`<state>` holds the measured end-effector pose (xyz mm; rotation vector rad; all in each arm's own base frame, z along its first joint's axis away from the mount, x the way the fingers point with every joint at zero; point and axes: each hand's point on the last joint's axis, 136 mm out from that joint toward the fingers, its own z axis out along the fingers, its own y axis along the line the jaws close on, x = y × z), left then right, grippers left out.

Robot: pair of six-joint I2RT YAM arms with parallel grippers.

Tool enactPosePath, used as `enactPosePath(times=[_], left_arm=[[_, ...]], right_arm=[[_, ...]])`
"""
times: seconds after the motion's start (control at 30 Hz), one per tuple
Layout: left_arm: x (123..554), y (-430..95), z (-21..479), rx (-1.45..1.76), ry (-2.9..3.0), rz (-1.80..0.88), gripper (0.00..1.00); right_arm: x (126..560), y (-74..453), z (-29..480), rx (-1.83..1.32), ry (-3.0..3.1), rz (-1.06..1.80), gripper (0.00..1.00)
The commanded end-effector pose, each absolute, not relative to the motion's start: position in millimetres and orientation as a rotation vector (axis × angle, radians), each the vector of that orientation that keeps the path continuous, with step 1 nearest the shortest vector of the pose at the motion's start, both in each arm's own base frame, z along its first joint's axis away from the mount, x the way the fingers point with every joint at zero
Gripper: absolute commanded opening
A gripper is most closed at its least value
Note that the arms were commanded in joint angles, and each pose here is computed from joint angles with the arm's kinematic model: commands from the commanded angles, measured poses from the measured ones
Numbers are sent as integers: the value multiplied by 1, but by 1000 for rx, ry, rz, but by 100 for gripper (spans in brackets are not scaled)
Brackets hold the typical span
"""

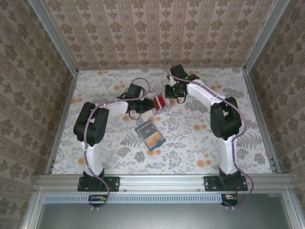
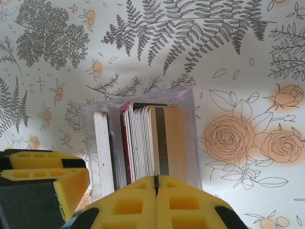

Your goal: Put the credit cards into the card holder

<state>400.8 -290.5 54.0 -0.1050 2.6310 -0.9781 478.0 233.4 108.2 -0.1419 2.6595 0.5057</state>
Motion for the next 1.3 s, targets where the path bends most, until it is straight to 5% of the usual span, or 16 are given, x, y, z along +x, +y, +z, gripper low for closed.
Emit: enactPosePath(times=[0.0, 0.6, 0.8, 1.27], left_arm=[[404, -297, 62, -90, 2610, -993, 29], [399, -292, 102, -73, 2542, -1002, 29], [395, -291, 117, -78, 2489, -1053, 43], [388, -304, 182, -20, 2221, -1420, 48]], right_arm=[[473, 230, 123, -158, 2649, 508, 0], [470, 219, 161, -142, 2573, 534, 0], [466, 217, 182, -145, 2534, 548, 0], [451, 225, 223, -120, 2444, 768, 0]])
